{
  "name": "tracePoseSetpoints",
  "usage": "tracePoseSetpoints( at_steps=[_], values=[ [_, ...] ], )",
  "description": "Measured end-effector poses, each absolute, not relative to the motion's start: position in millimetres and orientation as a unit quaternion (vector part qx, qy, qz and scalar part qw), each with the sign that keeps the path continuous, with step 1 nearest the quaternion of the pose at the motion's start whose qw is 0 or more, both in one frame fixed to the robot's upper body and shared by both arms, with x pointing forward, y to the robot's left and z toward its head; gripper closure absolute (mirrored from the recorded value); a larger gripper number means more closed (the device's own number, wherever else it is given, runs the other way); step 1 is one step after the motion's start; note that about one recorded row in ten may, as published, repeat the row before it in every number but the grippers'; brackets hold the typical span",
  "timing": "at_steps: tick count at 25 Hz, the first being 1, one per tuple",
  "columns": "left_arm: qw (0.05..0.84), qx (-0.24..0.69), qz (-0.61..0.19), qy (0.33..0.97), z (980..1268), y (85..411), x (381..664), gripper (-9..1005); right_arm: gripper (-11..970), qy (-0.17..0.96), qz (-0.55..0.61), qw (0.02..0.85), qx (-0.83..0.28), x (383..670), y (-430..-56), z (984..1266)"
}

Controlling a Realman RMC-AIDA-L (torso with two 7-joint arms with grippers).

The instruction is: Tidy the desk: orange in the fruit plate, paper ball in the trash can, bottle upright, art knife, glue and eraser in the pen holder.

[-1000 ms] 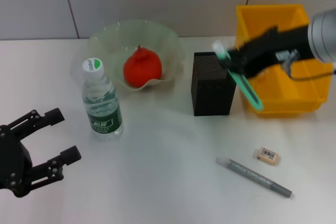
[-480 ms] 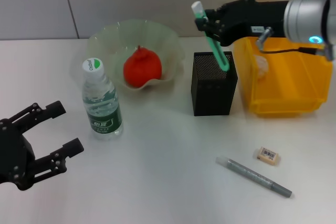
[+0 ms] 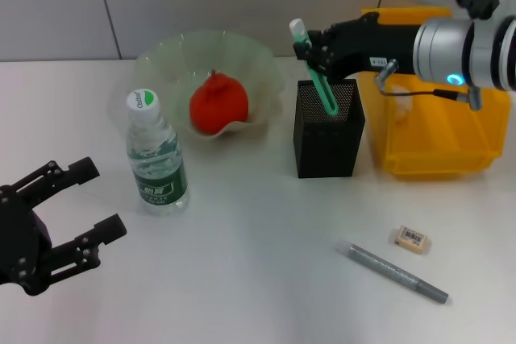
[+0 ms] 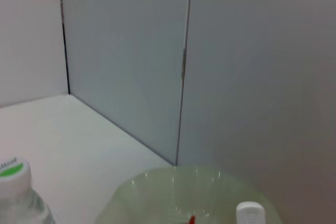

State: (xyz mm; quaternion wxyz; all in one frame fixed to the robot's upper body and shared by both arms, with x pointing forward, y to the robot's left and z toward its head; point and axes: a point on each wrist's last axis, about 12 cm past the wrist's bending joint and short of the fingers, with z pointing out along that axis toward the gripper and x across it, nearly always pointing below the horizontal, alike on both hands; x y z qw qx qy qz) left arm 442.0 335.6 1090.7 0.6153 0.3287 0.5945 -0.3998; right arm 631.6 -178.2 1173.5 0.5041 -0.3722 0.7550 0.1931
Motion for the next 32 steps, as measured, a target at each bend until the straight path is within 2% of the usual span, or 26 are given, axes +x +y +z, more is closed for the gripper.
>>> tracePoseSetpoints(
  at_steps=[6, 10, 14, 16, 17, 21, 22, 24, 26, 32],
  values=[
    [0.613, 0.322, -0.403, 0.598, 1088.9, 336.8, 438.2, 181, 785, 0.761, 0.192, 0.495, -0.372, 632.6, -177.3, 1165.5],
    [0.612, 0.320, -0.405, 0.599, 1088.6, 337.0, 437.4, 181, 715, 0.764, 0.196, 0.495, -0.365, 630.3, -180.7, 1165.4],
    [0.611, 0.320, -0.406, 0.600, 1088.5, 338.4, 435.5, 181, 646, 0.760, 0.202, 0.494, -0.371, 619.5, -185.6, 1179.1],
    [0.611, 0.321, -0.407, 0.599, 1088.9, 338.5, 435.1, 182, 611, 0.773, 0.192, 0.464, -0.388, 603.8, -188.6, 1197.0],
    [0.611, 0.321, -0.407, 0.599, 1088.9, 338.5, 435.1, 182, 594, 0.773, 0.192, 0.464, -0.388, 603.8, -188.6, 1197.0],
    [0.611, 0.326, -0.409, 0.594, 1090.9, 339.3, 434.5, 182, 526, 0.832, 0.119, 0.355, -0.410, 579.4, -192.5, 1225.9],
    [0.611, 0.328, -0.409, 0.593, 1091.4, 339.2, 434.7, 182, 509, 0.832, 0.119, 0.355, -0.410, 579.4, -192.5, 1225.9],
    [0.611, 0.329, -0.409, 0.592, 1092.0, 339.3, 434.9, 182, 492, 0.852, 0.095, 0.301, -0.417, 572.2, -192.0, 1231.5],
    [0.612, 0.331, -0.409, 0.591, 1092.5, 339.2, 435.2, 182, 493, 0.874, 0.080, 0.226, -0.422, 565.9, -192.8, 1230.6],
    [0.613, 0.335, -0.409, 0.587, 1093.3, 338.1, 436.1, 182, 495, 0.892, 0.078, 0.146, -0.421, 566.3, -195.7, 1207.4]
  ],
)
